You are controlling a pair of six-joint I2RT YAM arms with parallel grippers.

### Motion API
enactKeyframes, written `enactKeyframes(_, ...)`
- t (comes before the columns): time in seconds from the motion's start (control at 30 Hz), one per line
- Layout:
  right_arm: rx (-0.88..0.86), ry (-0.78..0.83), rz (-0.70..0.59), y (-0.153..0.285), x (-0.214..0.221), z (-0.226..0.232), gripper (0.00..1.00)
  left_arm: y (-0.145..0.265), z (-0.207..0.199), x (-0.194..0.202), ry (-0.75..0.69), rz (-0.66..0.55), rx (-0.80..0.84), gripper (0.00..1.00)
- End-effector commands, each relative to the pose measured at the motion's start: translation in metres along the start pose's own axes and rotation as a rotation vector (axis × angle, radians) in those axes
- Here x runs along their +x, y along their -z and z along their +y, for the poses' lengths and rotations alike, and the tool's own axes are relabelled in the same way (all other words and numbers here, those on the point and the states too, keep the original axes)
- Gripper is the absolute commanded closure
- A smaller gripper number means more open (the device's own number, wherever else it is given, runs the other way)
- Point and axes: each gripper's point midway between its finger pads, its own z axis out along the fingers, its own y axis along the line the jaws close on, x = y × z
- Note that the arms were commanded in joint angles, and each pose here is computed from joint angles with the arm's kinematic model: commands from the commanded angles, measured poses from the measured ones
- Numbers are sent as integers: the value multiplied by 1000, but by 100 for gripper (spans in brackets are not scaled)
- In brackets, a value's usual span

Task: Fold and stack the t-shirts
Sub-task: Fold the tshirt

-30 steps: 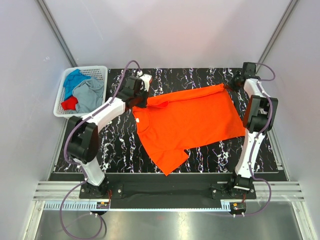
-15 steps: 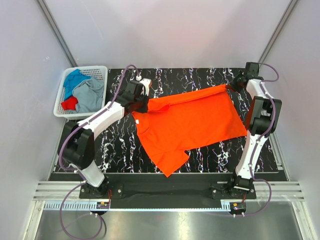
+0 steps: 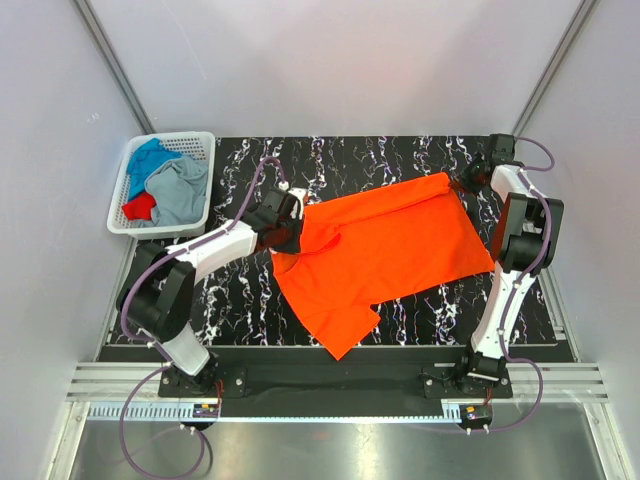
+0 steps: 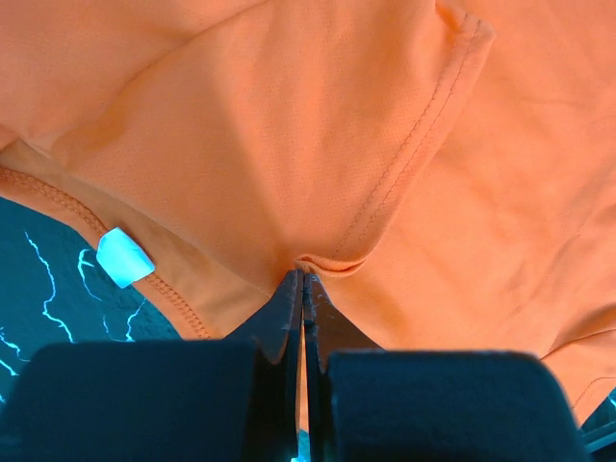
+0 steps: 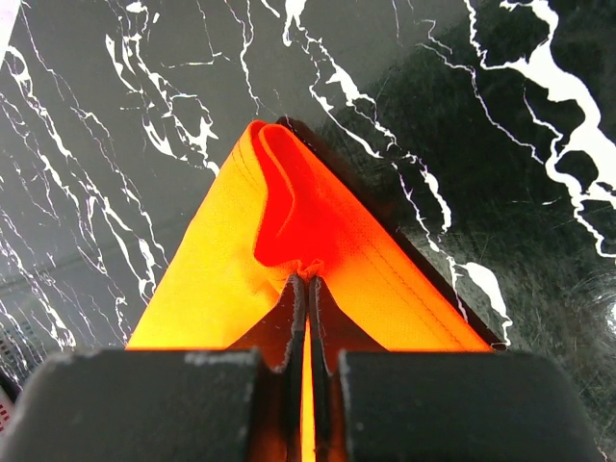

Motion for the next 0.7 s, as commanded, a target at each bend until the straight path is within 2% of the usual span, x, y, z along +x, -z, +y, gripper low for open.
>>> enactKeyframes(0.0,-44,13,-79,14,-25,14,100,3,-6,-13,32,-49,4,100)
enactKeyframes(0.37,-38,31,-78,26,-27,16,100,-2,-6,2,100,-8,-18,100)
enactKeyframes(0.5,-51,35,-89,32,-33,22,100,18,-2,-18,118,-76,-66,100)
enactKeyframes(0.67,-54,36,-100,40,-38,25,100,40,-14,-32,149,-95,-40,100)
